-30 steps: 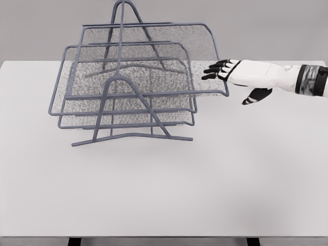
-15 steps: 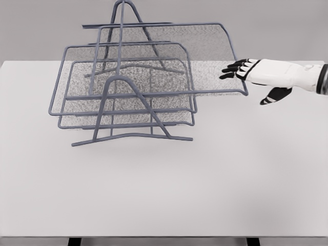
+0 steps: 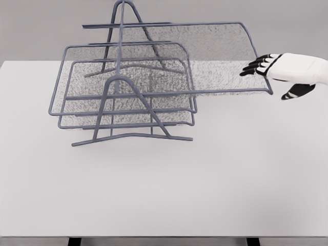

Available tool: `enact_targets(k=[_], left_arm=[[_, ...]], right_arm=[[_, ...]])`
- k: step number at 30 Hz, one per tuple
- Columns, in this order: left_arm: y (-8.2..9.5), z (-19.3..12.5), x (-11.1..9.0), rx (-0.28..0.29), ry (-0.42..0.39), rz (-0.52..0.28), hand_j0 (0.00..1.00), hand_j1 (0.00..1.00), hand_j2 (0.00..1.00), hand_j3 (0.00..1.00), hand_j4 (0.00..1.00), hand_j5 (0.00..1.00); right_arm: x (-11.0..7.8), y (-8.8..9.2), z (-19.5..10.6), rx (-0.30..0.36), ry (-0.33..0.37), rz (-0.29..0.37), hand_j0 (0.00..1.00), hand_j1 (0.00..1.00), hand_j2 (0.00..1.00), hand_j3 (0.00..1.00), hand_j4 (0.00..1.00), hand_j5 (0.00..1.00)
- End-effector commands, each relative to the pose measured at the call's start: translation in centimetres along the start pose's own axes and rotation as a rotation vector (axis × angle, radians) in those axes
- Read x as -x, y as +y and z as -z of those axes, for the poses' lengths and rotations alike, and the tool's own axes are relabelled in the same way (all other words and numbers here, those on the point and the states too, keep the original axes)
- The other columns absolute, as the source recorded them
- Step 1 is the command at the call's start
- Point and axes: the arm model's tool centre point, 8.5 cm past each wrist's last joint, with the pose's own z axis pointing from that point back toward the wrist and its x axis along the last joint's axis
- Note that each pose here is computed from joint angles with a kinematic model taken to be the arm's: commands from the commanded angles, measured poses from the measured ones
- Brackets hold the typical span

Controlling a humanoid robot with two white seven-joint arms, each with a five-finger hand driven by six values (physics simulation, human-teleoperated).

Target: Pull out the upper folder box with right arm

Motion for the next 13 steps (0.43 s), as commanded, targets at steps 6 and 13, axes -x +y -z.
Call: enact_targets(k=[6, 13], left_arm=[[0.0, 0.0, 0.0, 0.0, 0.0, -0.001, 1.0, 1.0, 1.0, 1.0, 1.0, 1.0], [0.0, 0.0, 0.0, 0.0, 0.0, -0.001, 1.0, 1.0, 1.0, 1.0, 1.0, 1.0]], right_arm=[[-1.0, -1.6, -3.3, 0.011, -0.01, -0.031, 1.0, 1.0, 1.0, 1.0, 1.0, 1.0], [-1.9, -2.1, -4.7, 0.008, -0.029, -0.031, 1.0, 1.0, 1.0, 1.0, 1.0, 1.0]])
